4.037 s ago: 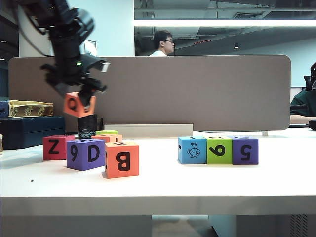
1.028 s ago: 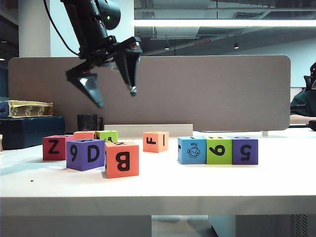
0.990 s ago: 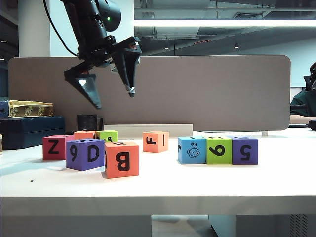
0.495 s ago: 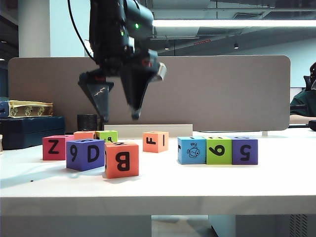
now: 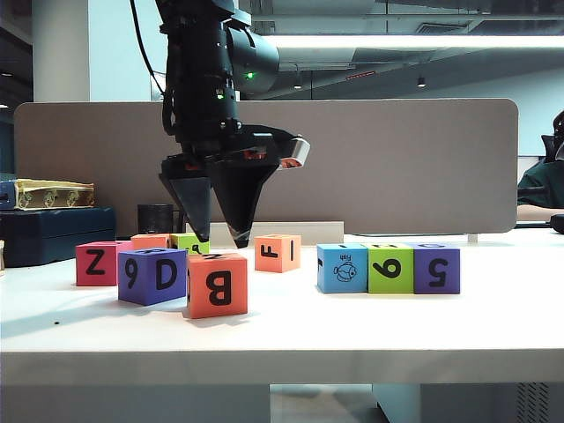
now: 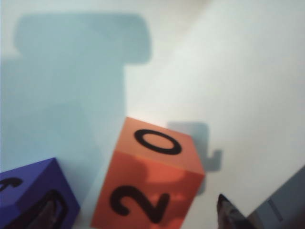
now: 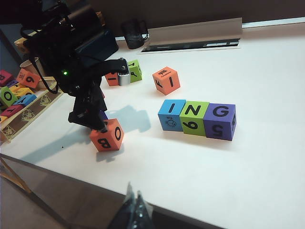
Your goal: Select the appropriate blocks from the scattered letter blocks on the table and arrange them in a row to spell out "TURING".
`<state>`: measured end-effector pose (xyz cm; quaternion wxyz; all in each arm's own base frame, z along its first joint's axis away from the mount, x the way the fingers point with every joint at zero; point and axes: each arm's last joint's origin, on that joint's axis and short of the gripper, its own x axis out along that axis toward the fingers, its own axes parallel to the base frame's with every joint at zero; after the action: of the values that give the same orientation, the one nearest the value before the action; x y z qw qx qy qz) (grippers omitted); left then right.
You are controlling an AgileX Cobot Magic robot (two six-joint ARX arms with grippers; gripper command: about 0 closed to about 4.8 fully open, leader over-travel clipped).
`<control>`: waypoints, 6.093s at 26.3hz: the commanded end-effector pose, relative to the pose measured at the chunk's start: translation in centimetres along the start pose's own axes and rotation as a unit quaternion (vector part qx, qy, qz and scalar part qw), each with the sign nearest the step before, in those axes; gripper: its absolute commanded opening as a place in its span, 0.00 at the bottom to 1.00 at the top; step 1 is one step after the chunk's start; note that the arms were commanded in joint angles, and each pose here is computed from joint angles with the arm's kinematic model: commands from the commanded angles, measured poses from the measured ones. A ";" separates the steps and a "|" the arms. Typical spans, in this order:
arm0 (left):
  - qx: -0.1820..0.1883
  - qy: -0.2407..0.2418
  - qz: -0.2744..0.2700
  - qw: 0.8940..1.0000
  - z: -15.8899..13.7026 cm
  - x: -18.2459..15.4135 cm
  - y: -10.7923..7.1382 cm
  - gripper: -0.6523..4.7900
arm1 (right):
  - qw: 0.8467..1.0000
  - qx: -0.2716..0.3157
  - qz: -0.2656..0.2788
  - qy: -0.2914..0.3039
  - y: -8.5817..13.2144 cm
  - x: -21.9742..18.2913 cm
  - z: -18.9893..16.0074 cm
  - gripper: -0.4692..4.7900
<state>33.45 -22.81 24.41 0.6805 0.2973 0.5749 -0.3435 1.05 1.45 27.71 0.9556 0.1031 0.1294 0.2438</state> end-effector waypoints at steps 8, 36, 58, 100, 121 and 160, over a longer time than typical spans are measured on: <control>0.028 0.027 -0.034 0.999 0.0 1.6 -0.2 0.90 | 1.000 -0.006 0.003 -0.011 0.1 -0.2 0.1 0.09; -0.091 -0.095 0.190 0.973 2.1 -5.6 6.7 0.50 | 1.000 -0.007 -0.005 -0.012 0.1 -0.2 0.1 0.09; -0.391 -0.169 0.239 0.873 -6.9 -7.4 21.2 0.91 | 1.000 -0.006 -0.005 -0.012 0.1 -0.2 0.1 0.09; -0.312 -0.011 -0.065 0.948 -4.0 2.0 10.6 0.66 | 0.999 0.013 0.032 0.026 0.2 -0.2 -0.6 0.09; -0.390 -0.118 -0.025 0.913 2.8 2.4 3.6 0.56 | 0.999 0.013 0.033 0.026 0.2 -0.2 -0.6 0.09; -0.322 -0.173 0.165 0.916 3.2 -6.0 5.4 0.75 | 0.999 0.013 0.032 0.026 0.2 -0.2 -0.6 0.09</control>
<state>38.58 -22.56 30.21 0.8682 0.0696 0.4822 -0.0940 0.77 1.63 27.11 0.9407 0.1166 0.1642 0.2729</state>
